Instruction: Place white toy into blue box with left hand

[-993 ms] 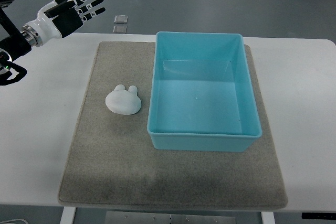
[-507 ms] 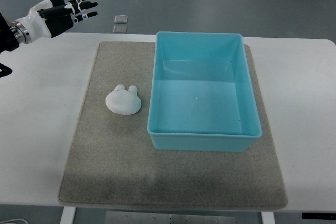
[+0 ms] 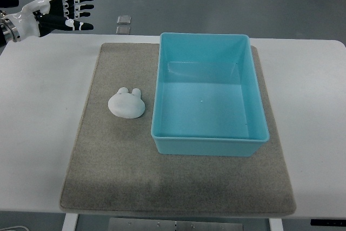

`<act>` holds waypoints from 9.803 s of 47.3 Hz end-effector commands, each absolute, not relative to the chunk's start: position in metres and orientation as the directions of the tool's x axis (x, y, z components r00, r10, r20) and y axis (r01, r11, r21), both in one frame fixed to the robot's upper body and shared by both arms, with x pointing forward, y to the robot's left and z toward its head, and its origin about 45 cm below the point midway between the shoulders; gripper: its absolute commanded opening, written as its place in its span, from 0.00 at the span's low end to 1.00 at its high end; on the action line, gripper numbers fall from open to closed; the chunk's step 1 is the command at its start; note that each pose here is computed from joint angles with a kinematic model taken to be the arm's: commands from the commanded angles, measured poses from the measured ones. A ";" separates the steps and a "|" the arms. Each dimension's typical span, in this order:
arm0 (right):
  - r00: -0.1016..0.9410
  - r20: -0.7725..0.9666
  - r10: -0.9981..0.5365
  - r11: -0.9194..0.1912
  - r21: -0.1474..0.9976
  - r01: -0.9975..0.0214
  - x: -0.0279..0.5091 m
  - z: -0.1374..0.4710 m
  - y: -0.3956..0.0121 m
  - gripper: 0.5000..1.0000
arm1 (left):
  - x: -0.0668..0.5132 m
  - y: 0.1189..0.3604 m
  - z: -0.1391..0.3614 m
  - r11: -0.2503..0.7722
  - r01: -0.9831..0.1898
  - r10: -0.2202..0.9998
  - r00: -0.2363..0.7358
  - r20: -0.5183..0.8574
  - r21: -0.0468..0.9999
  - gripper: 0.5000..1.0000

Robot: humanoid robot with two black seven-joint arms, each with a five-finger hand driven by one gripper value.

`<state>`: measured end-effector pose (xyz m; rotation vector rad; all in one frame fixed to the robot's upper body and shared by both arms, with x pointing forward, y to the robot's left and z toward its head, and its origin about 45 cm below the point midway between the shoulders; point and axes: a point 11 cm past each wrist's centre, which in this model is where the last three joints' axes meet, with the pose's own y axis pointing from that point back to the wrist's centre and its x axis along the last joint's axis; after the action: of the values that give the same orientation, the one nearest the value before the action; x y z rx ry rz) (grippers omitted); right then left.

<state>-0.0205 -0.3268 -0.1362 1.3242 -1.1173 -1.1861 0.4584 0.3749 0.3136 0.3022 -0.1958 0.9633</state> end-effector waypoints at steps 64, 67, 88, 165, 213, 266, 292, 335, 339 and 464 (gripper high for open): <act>0.094 -0.077 -0.993 -0.079 0.997 -0.018 -0.021 -0.136 -0.327 0.87 | 0.358 0.275 0.222 0.677 -0.659 0.122 0.540 0.833 0.329 0.96; 0.094 -0.077 -0.993 -0.079 0.997 -0.018 -0.021 -0.136 -0.327 0.87 | 0.358 0.274 0.222 0.678 -0.657 0.119 0.542 0.832 0.330 0.95; 0.094 -0.077 -0.993 -0.079 0.997 -0.018 -0.021 -0.136 -0.327 0.87 | 0.358 0.272 0.218 0.680 -0.646 0.055 0.518 0.854 0.348 0.46; 0.094 -0.077 -0.993 -0.078 0.997 -0.016 -0.021 -0.136 -0.327 0.87 | 0.424 0.283 0.378 0.657 -0.745 0.014 0.168 0.986 0.117 0.00; 0.094 -0.077 -0.993 -0.079 0.997 -0.018 -0.021 -0.136 -0.327 0.87 | 0.426 0.137 0.346 0.838 -0.523 -0.044 0.218 0.975 0.154 0.00; 0.094 -0.077 -0.993 -0.078 0.997 -0.016 -0.021 -0.136 -0.327 0.87 | 0.425 0.093 0.296 0.853 -0.486 -0.033 0.311 0.950 0.189 0.90; 0.094 -0.077 -0.993 -0.079 0.997 -0.018 -0.021 -0.136 -0.327 0.87 | 0.463 0.137 0.319 0.732 -0.680 0.428 0.509 0.747 0.045 0.93; 0.094 -0.077 -0.993 -0.079 0.997 -0.018 -0.021 -0.136 -0.327 0.87 | 0.493 0.247 0.339 0.486 -0.873 0.872 0.487 -0.044 -0.046 0.99; 0.094 -0.077 -0.993 -0.079 0.997 -0.018 -0.021 -0.136 -0.327 0.87 | 0.493 0.265 0.332 0.482 -0.875 0.866 0.484 -0.129 -0.047 0.99; 0.105 -0.088 -0.991 -0.088 0.996 -0.004 -0.023 -0.136 -0.324 0.87 | 0.475 0.355 0.265 0.409 -0.912 0.850 0.388 -0.356 -0.018 0.99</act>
<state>-0.0222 -0.3235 -0.1364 1.3303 -1.1000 -1.1942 0.4748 0.3544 0.2648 -0.2247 0.3122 1.1327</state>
